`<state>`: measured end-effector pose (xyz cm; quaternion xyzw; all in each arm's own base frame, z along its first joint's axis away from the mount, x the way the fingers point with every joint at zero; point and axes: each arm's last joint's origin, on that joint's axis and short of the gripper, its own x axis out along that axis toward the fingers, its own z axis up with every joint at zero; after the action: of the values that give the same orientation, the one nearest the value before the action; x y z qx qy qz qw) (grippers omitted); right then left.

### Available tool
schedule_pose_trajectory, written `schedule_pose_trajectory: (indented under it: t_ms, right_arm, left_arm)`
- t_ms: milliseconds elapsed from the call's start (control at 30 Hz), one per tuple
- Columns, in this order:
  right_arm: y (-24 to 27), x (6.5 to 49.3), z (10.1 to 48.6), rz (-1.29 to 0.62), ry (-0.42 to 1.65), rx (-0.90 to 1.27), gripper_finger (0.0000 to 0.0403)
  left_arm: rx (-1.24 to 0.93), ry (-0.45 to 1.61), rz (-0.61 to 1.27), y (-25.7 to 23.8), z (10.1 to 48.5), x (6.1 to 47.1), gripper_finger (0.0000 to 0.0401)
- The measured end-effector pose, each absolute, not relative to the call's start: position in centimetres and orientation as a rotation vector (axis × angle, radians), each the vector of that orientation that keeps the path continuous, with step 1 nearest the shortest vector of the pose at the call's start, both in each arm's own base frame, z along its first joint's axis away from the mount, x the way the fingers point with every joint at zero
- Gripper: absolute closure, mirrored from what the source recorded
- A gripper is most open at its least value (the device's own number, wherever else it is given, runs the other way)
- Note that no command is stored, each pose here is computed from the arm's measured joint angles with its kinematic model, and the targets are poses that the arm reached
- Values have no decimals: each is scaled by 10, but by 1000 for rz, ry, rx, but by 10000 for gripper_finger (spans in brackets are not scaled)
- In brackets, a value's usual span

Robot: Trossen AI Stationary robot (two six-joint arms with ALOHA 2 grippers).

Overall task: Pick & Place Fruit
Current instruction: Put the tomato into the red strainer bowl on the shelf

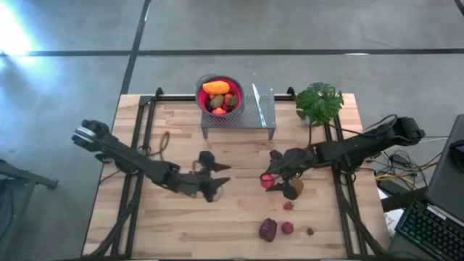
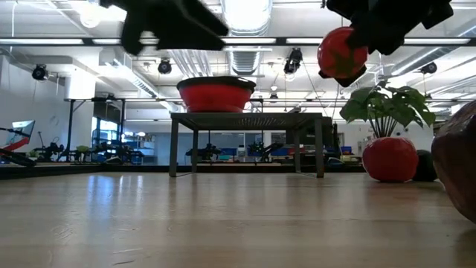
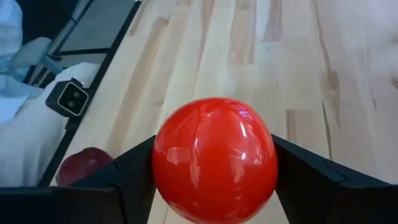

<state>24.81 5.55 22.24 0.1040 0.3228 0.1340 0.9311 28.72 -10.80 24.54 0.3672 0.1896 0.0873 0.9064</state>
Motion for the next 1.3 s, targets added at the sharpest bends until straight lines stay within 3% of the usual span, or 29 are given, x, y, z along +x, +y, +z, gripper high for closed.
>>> schedule_pose_trajectory:
  t_ms: [167, 400, 667, 967, 1167, 1300]
  right_arm:
    - [55, 248, 221, 273, 673, 212, 153]
    - [55, 246, 221, 276, 680, 201, 126]
    - [55, 246, 224, 288, 657, 173, 156]
    - [53, 246, 224, 287, 654, 157, 125]
    - [47, 248, 226, 259, 648, 165, 160]
    - [45, 248, 226, 252, 664, 171, 187]
  left_arm:
    - [934, 424, 208, -124, 254, 326, 171]
    - [1112, 542, 211, -136, 245, 365, 171]
    - [1075, 538, 242, -134, 246, 393, 171]
    - [940, 499, 201, -127, 245, 399, 155]
    - [977, 495, 152, -126, 242, 401, 110]
    - [1020, 541, 169, -125, 240, 399, 102]
